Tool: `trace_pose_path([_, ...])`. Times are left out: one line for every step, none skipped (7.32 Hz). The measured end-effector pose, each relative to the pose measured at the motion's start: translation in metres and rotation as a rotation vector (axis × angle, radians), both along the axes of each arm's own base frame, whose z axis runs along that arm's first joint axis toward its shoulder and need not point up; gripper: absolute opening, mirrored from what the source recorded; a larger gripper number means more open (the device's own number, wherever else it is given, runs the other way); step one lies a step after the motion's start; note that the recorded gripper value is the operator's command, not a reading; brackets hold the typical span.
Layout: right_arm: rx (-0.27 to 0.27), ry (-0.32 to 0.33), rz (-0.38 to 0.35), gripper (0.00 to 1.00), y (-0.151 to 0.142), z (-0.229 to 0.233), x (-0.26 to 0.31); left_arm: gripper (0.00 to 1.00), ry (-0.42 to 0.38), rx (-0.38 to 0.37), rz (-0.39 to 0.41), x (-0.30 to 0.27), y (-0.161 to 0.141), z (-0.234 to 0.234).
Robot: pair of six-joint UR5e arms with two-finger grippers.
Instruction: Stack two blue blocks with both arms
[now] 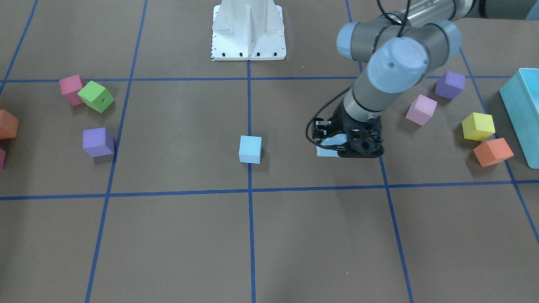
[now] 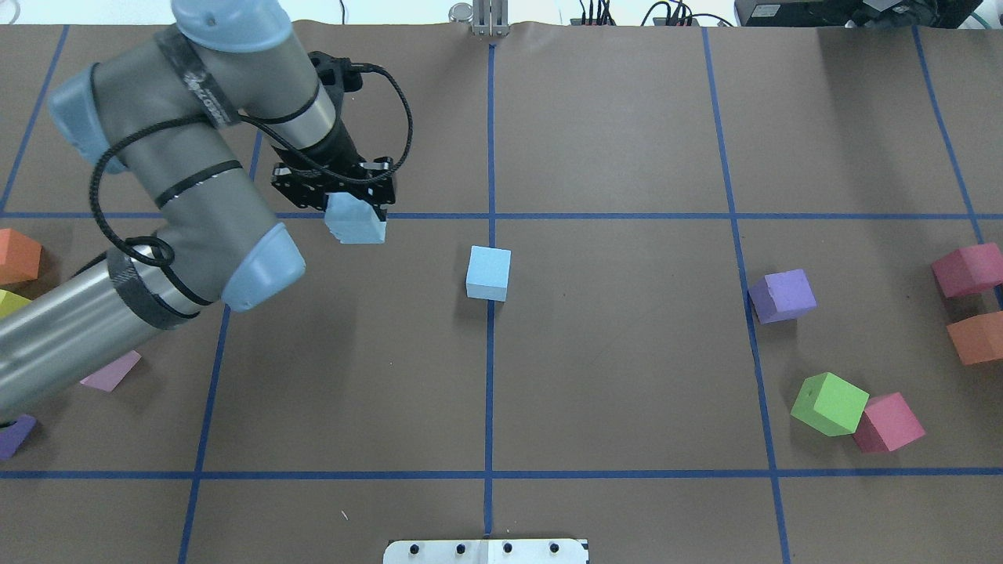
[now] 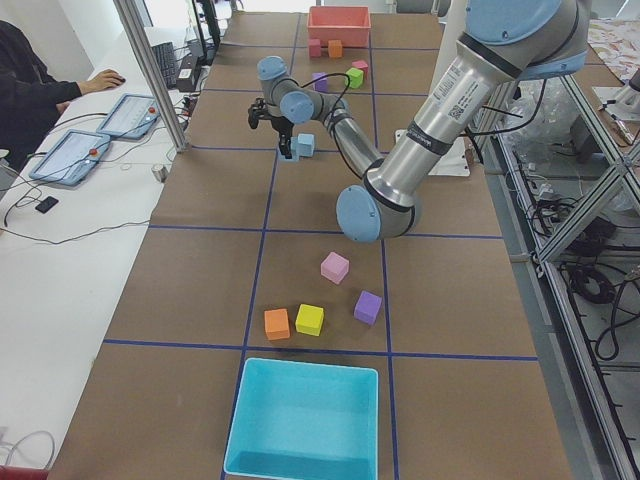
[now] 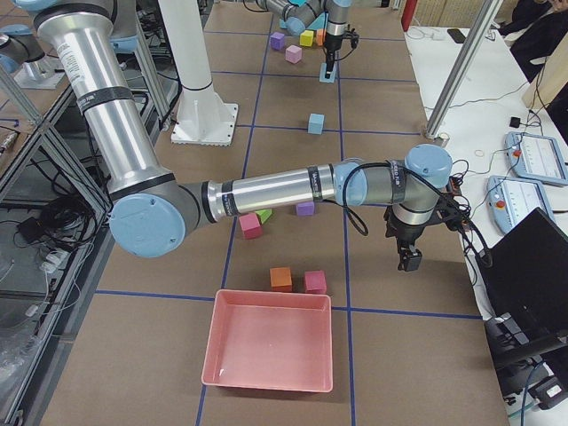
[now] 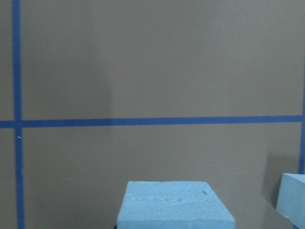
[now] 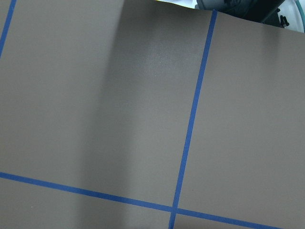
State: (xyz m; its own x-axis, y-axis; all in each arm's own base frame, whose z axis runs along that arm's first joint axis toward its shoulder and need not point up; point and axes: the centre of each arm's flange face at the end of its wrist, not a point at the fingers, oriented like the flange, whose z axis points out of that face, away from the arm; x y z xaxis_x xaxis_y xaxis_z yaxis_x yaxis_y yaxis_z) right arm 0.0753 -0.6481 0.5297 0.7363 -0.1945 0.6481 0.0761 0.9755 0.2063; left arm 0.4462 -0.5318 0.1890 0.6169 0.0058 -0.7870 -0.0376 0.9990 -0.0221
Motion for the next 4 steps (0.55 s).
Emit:
trace_pose_path([-0.001,0.0,0.0,1.0,0.0,0.0,0.0,0.66,0.001,-0.001,-0.005,0.029,0.006,-0.028])
trace_pose_path([0.0,0.0,0.0,1.0,0.0,0.0,0.0,0.66,-0.002,-0.006,-0.005,0.055,0.002,-0.054])
trace_pose_path([0.0,-0.001,0.0,1.0,0.001,0.0,0.0,0.66,-0.014,0.0,0.002,0.081,-0.001,-0.074])
trace_pose_path([0.0,-0.001,0.0,1.0,0.001,0.0,0.0,0.66,-0.029,0.025,0.01,0.101,0.004,-0.083])
